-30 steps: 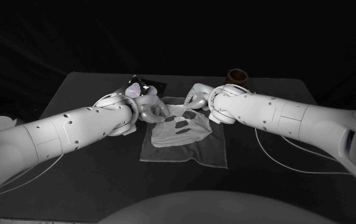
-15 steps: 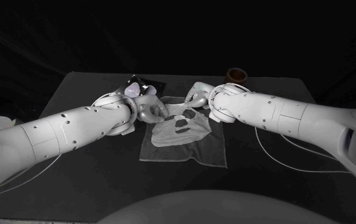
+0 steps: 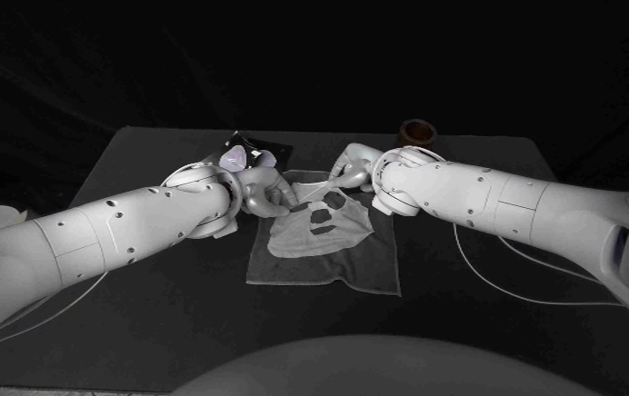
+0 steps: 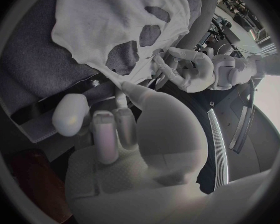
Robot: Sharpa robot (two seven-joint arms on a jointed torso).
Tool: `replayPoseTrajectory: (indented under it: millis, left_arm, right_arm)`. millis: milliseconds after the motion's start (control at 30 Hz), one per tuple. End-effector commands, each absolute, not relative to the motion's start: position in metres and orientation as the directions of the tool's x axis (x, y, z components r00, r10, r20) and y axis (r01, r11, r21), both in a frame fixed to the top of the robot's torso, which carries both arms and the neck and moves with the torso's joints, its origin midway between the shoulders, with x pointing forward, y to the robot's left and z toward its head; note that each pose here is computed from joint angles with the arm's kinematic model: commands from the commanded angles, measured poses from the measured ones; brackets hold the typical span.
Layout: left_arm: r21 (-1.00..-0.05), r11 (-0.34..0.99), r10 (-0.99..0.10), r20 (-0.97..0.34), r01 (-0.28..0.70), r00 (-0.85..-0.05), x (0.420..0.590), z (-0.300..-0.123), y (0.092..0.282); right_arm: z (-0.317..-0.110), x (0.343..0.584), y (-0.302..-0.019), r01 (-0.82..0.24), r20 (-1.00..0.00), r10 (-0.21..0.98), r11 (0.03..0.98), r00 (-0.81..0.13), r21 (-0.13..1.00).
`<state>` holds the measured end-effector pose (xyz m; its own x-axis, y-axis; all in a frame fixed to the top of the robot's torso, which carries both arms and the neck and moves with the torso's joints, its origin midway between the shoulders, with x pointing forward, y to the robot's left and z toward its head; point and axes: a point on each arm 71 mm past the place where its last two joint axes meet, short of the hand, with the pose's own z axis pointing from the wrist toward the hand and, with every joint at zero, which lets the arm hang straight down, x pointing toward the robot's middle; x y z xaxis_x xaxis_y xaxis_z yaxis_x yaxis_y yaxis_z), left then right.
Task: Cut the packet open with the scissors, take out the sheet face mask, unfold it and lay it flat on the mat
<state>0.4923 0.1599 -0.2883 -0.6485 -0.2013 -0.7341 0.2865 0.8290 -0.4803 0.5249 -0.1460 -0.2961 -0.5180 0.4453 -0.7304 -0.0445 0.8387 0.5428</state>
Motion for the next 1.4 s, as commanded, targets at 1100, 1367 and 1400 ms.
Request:
replayPoseTrajectory:
  millis: [1100, 1367, 1400]
  left_arm:
    - [-0.451, 0.849, -0.150, -0.705, 0.276, -0.693, 0.486, -0.298, 0.162]
    - [-0.453, 0.847, -0.149, -0.705, 0.277, -0.693, 0.485, -0.298, 0.161]
    - [-0.453, 0.847, -0.149, -0.705, 0.278, -0.694, 0.485, -0.298, 0.161]
  right_arm:
    - [-0.279, 0.517, -0.134, -0.297, -0.838, 0.383, 0.809, -0.388, 0.507]
    - [-0.275, 0.508, -0.119, -0.488, -0.939, 0.208, 0.811, -0.275, 0.323]
    - [-0.276, 0.508, -0.118, -0.502, -0.949, 0.185, 0.814, -0.255, 0.294]
